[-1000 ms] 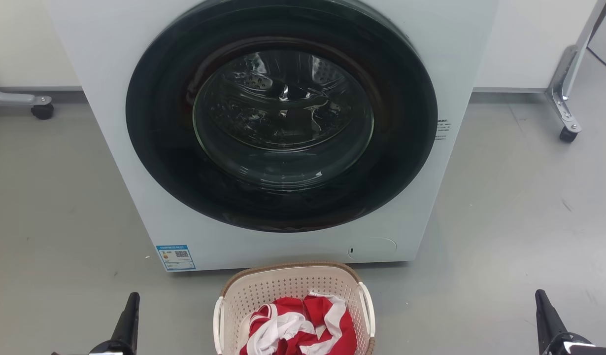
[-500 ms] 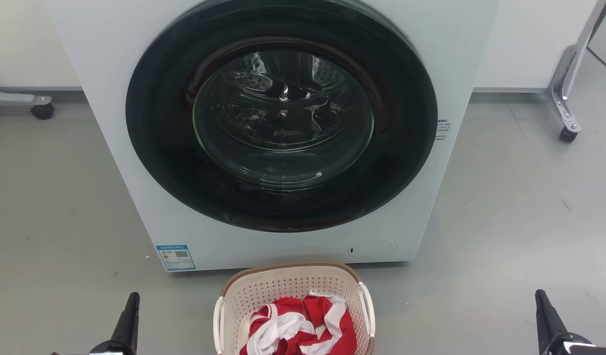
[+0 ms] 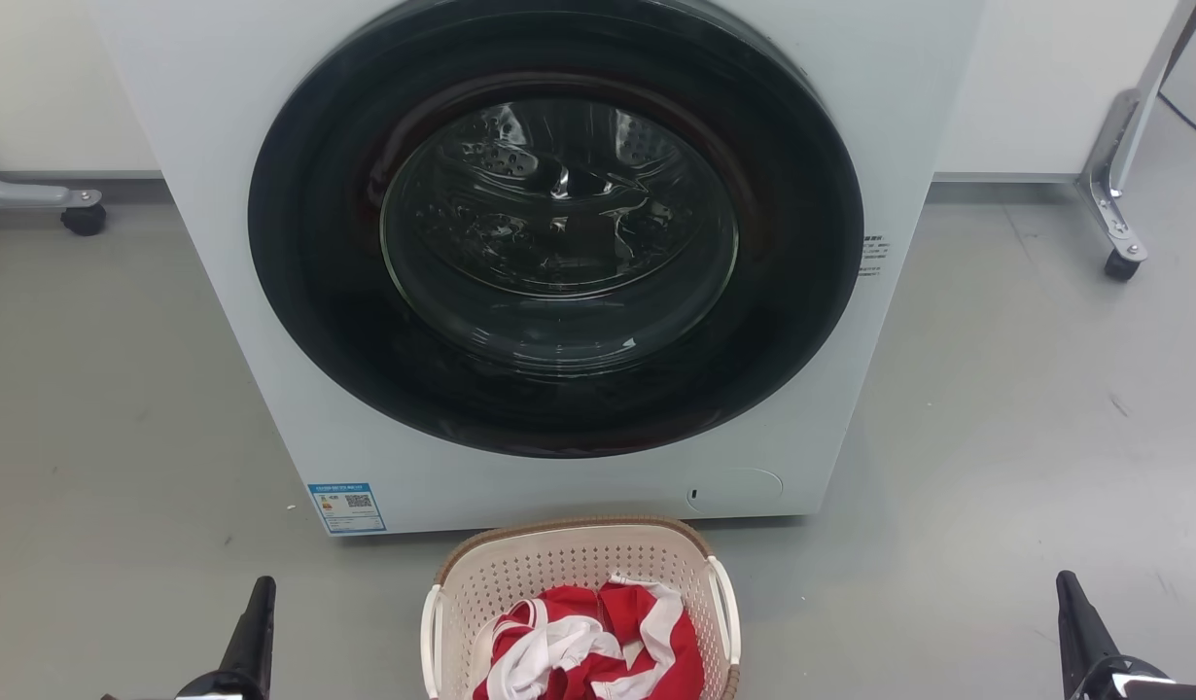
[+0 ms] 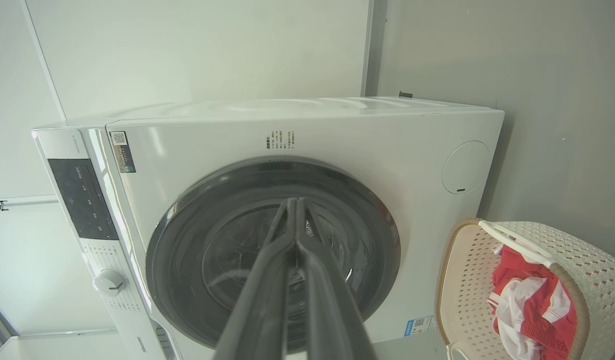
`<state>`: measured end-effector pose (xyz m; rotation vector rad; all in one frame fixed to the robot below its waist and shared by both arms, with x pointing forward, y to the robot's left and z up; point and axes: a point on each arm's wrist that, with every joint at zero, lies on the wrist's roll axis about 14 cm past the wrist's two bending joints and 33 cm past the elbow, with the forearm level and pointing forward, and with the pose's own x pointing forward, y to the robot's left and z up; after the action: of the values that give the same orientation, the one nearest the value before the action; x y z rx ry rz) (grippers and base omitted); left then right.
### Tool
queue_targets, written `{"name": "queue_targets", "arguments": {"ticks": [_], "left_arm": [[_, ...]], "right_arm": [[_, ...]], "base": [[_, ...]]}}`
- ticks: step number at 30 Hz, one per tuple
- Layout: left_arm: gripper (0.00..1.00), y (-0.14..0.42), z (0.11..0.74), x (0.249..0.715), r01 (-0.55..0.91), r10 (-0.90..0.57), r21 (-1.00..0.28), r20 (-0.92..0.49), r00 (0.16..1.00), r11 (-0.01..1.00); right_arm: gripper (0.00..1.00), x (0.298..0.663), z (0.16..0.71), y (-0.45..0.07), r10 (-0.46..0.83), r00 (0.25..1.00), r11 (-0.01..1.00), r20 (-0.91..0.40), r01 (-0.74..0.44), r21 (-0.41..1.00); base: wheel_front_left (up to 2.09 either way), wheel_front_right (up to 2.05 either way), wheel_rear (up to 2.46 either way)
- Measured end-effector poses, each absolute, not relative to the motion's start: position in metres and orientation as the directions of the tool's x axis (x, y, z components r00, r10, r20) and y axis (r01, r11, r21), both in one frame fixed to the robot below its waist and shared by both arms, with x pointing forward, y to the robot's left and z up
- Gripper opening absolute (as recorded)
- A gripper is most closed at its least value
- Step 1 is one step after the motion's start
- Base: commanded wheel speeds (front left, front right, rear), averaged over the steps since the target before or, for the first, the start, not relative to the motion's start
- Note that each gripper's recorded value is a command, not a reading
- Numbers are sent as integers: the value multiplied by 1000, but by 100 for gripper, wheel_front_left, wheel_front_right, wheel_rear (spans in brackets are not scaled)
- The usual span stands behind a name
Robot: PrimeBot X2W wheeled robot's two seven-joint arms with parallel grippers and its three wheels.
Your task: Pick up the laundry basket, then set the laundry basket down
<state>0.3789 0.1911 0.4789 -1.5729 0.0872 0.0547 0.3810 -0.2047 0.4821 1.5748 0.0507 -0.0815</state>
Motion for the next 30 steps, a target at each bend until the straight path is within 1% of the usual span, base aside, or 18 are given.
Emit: {"name": "queue_targets", "arguments": {"ticks": [30], "left_arm": [[0,191,479,379,-90,-21,-996,-90,996,-2]], "right_arm": [[0,381,482,-205,-19,996,-6,-84,84,996]], "base": [[0,0,0]]}}
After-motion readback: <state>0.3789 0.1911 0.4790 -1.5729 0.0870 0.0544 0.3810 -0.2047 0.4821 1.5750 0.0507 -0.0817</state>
